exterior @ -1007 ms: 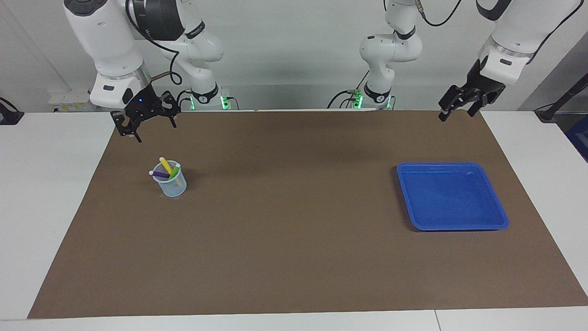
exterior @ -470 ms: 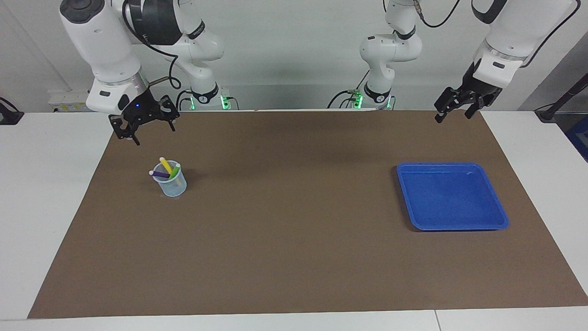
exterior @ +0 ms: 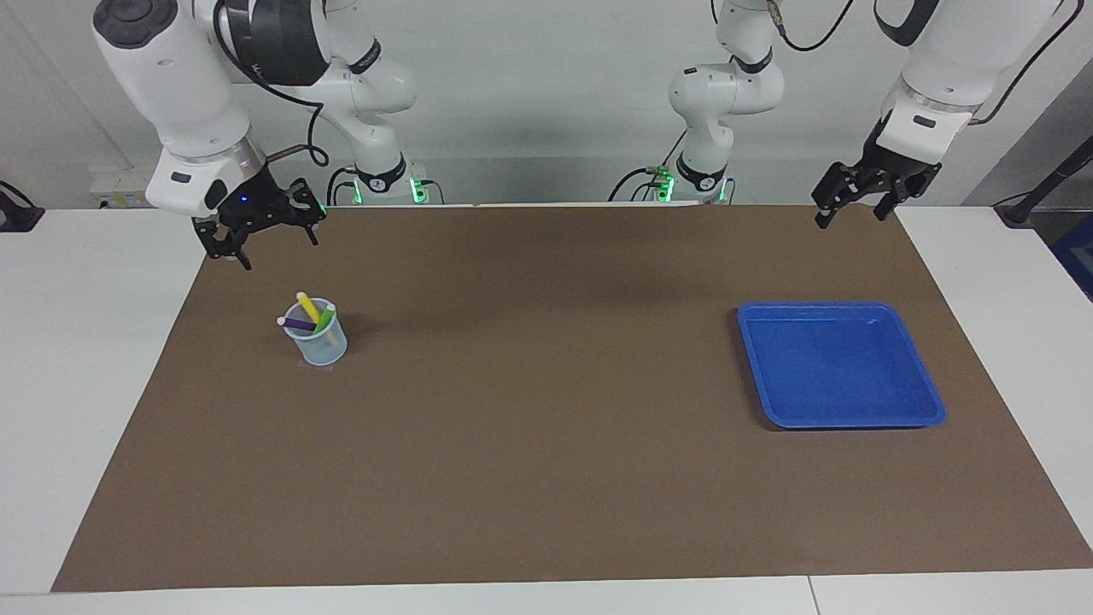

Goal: Transfer and insert pens with both arms

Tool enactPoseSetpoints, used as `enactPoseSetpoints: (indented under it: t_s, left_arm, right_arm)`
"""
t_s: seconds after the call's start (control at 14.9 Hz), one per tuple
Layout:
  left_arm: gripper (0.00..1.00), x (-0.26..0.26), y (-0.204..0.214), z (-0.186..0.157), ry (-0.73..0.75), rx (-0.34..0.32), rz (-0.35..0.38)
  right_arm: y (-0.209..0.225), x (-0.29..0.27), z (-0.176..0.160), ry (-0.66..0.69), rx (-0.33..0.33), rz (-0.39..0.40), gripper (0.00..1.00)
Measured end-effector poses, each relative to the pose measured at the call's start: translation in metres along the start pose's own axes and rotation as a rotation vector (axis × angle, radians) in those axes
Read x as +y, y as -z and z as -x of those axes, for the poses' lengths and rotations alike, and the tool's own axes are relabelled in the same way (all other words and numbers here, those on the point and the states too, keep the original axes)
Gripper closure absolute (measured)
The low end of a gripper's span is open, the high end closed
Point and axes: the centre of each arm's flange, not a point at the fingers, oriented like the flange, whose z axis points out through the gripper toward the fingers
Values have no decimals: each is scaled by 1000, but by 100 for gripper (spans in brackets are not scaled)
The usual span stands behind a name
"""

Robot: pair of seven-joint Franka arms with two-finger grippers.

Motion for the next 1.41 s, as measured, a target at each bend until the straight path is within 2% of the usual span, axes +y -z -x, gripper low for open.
enactPoseSetpoints:
  t_s: [0.4,0.87,1.41]
  left_arm:
    - [0,-2,0,0,0,-3,36]
    - [0,-5,0,0,7,-3,41]
    - [0,-6,0,0,8,-3,41]
  right_arm:
    - [0,1,0,-3,0,0,0]
    - [-1,40,22,-87,0,-5,0]
    - [4,36,20,-77,6,-2,0]
